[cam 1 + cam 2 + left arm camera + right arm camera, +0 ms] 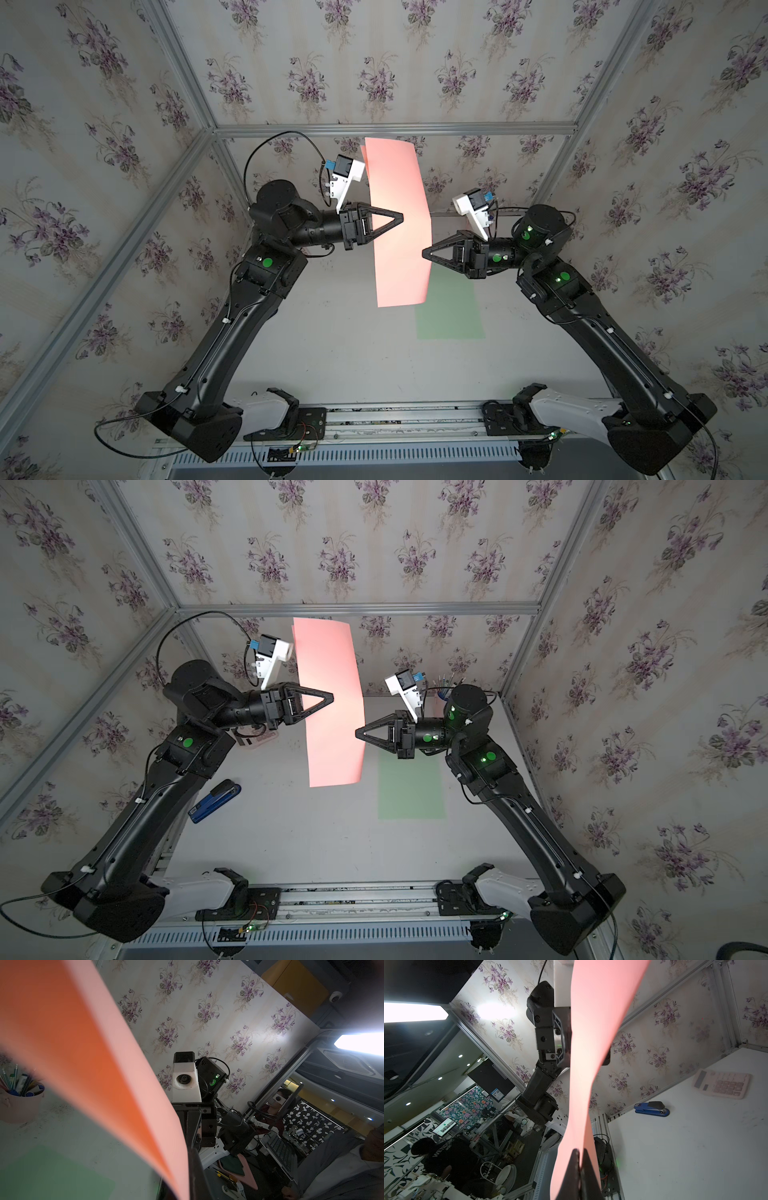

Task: Fold the rectangular paper in half along the long edge
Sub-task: Fold the paper.

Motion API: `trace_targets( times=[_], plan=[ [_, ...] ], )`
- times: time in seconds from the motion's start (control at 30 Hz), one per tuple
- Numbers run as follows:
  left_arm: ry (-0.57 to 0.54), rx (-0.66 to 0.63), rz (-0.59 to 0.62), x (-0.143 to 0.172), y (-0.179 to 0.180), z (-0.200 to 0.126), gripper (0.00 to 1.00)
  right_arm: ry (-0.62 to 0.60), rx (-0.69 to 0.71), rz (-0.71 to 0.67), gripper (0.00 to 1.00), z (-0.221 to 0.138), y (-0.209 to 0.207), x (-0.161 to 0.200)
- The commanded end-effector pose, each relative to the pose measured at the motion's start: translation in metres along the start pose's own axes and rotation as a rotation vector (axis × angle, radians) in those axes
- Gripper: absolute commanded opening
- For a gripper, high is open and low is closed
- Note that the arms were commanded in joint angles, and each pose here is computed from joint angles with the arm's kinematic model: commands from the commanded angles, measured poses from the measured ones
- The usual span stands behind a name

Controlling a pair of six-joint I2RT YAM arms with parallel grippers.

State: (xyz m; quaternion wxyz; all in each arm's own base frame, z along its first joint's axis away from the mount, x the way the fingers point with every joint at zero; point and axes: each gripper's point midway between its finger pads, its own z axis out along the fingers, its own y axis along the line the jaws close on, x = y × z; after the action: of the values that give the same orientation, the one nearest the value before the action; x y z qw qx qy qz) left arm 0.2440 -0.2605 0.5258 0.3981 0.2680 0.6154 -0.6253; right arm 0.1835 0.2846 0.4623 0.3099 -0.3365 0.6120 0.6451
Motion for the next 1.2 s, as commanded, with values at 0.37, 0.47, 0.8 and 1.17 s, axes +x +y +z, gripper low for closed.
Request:
trace_targets(
  times=[0.37,0.47,0.8,1.17],
  plan=[
    [-0.012,0.002,0.039,-0.007,-0.004,0.000,0.00,0.071,-0.020,-0.004,0.22,-0.006,0.008,0.023],
    [-0.012,0.003,0.041,-0.010,-0.004,0.001,0.00,0.083,-0.026,-0.006,0.03,-0.007,0.010,0.029],
    [-0.011,0.008,0.045,-0.013,-0.005,0.003,0.00,0.089,-0.006,0.001,0.19,-0.011,0.009,0.038],
    [-0.006,0.006,0.050,-0.016,-0.005,0.004,0.00,0.109,0.003,0.024,0.00,-0.014,0.005,0.054]
  ],
)
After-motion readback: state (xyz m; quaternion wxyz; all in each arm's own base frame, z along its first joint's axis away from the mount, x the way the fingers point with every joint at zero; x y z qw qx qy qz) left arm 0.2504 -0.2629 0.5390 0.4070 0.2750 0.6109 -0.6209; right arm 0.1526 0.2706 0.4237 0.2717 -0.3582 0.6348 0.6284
